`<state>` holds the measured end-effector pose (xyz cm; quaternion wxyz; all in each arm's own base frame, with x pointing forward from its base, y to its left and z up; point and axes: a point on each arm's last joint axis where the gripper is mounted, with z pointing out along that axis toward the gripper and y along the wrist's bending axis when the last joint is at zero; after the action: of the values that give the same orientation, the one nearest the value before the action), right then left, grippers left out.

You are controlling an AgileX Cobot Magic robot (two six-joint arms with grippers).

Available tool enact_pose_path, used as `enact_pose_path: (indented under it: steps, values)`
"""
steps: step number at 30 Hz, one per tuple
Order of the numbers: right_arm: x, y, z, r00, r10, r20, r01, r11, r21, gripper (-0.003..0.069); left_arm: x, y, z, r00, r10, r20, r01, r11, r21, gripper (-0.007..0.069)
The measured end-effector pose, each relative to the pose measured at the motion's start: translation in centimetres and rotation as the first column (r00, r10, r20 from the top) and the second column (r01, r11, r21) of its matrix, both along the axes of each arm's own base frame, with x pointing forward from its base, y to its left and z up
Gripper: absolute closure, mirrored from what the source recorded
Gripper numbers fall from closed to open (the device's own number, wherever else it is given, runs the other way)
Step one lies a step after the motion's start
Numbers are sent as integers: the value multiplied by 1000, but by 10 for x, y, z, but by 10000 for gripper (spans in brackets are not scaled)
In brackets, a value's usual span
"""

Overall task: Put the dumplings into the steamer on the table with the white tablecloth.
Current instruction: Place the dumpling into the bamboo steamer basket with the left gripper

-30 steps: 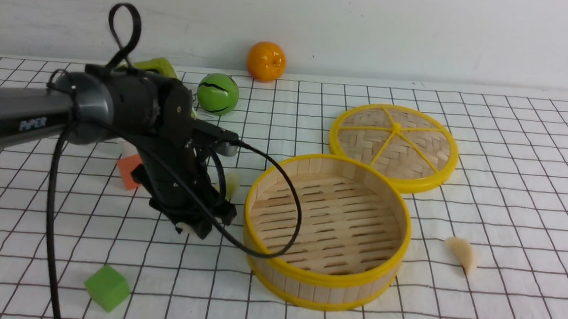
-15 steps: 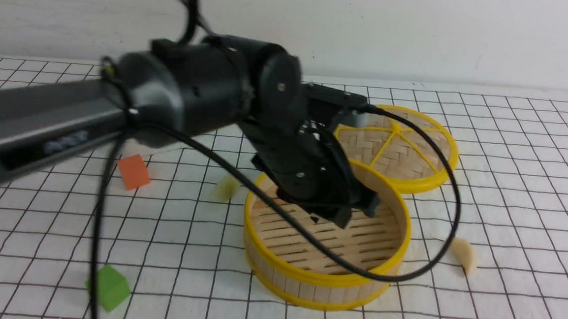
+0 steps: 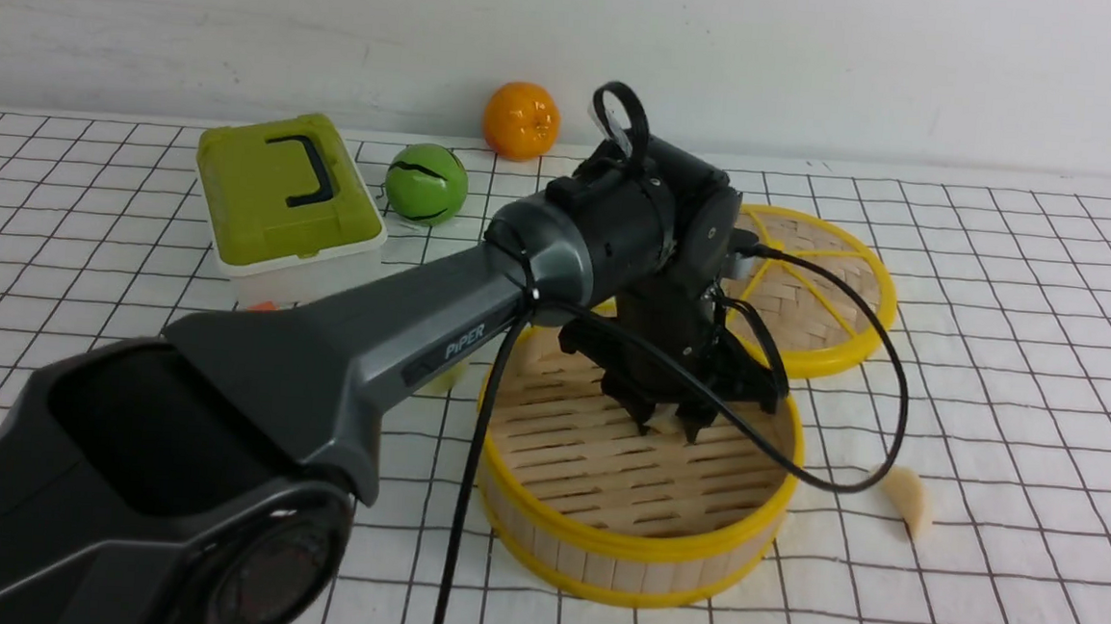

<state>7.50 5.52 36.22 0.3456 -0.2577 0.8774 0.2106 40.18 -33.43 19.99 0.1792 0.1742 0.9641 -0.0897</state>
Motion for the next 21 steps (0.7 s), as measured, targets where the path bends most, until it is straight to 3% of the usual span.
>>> enact_pose_path:
  steps: [6,9,15,19,21]
  values:
    - [0,0,0,1000,-1,-1,1,1000,1,618,-1,4,10,1000,-2,-6,3,999,37,119]
    - [0,0,0,1000,-1,-1,1,1000,1,618,-6,12,38,999,-34,24,32,996,78,74]
    - [0,0,0,1000,-1,-1,1,1000,1,617,-22,52,132,979,-32,201,19,998,63,60]
    - [0,0,0,1000,-3,3,3,1000,2,617,-28,99,158,977,32,213,-47,997,65,60]
    - [0,0,0,1000,-3,3,3,1000,2,615,-27,139,158,979,94,181,-113,989,98,60]
